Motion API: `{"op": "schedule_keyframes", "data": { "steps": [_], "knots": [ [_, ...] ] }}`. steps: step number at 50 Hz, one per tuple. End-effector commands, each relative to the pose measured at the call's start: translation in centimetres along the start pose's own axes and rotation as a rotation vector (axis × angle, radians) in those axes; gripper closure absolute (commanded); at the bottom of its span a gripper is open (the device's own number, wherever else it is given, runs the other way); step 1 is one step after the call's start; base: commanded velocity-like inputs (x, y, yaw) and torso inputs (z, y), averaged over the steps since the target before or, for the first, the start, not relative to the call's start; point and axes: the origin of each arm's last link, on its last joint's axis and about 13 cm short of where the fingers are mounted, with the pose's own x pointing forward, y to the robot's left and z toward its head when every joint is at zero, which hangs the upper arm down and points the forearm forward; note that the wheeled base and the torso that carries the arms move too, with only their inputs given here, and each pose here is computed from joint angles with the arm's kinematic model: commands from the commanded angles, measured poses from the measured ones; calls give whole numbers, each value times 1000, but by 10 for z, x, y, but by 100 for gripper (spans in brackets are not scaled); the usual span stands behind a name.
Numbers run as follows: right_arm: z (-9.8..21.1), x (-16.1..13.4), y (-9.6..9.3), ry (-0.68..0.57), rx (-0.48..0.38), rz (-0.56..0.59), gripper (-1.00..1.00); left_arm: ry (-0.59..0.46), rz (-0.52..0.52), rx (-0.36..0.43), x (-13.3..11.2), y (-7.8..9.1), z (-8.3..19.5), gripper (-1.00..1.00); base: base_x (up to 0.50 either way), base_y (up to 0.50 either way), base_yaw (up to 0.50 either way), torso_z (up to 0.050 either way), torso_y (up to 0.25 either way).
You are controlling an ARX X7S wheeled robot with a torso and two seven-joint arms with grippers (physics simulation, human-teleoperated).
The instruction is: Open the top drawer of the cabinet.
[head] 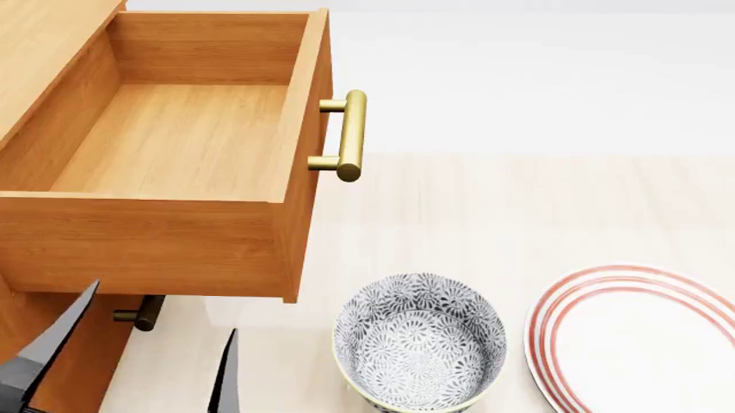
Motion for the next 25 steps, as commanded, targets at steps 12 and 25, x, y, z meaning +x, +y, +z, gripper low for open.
{"op": "schedule_keyframes", "data": {
  "steps": [12, 25],
  "knots": [
    [33, 12, -10, -288, 128, -200, -100, 37, 259, 27, 5, 28, -30, -100, 0, 0, 0, 0, 0],
    [43, 20, -20, -407, 127, -361, -100, -90, 388, 80, -2, 24, -45, -100, 0, 0, 0, 0, 0]
  ]
}}
